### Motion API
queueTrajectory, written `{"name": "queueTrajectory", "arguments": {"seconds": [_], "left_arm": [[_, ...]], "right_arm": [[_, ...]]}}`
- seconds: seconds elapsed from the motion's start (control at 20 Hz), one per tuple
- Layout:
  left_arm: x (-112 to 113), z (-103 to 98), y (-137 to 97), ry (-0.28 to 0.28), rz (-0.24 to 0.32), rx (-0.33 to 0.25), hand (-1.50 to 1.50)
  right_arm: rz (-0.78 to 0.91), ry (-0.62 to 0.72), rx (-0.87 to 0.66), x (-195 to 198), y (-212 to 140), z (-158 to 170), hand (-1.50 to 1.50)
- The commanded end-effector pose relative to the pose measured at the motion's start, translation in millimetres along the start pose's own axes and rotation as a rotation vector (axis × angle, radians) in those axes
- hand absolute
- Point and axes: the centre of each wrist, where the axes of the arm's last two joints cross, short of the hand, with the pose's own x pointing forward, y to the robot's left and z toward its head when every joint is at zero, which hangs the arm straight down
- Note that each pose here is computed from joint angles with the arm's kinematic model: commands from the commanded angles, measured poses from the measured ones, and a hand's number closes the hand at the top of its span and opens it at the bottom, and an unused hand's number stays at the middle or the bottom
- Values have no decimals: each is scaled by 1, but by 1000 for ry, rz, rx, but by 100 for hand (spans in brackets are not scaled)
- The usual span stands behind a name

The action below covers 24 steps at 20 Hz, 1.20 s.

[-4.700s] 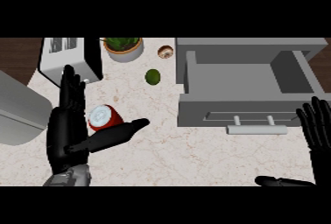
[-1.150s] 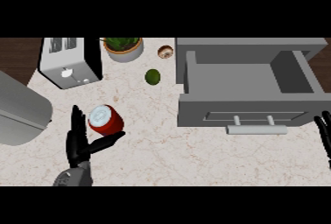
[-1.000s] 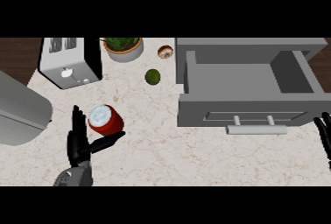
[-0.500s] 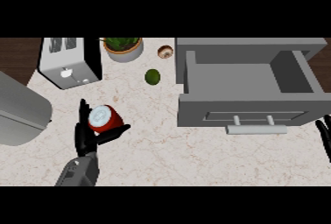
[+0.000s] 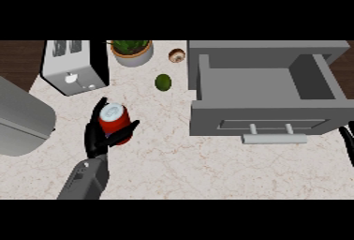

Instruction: Pick up the can, place it into the drawer and close the drawer

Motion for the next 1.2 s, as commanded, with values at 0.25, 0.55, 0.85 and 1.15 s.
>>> {"name": "queueTrajectory", "arguments": {"seconds": [0.25, 0.55, 0.85, 1.15], "left_arm": [[3, -4, -29, -27, 81, -38, 150], [19, -13, -2, -25, 100, -136, 150], [29, -16, 46, -66, 114, -235, 150], [74, -26, 31, -139, 113, -319, 150]], "right_arm": [[-9, -8, -15, 3, 7, 8, -150], [-7, 0, -6, -11, -5, 16, -150], [-17, -6, -8, 14, -4, 32, -150], [-22, -29, -39, 10, -11, 23, -150]]}}
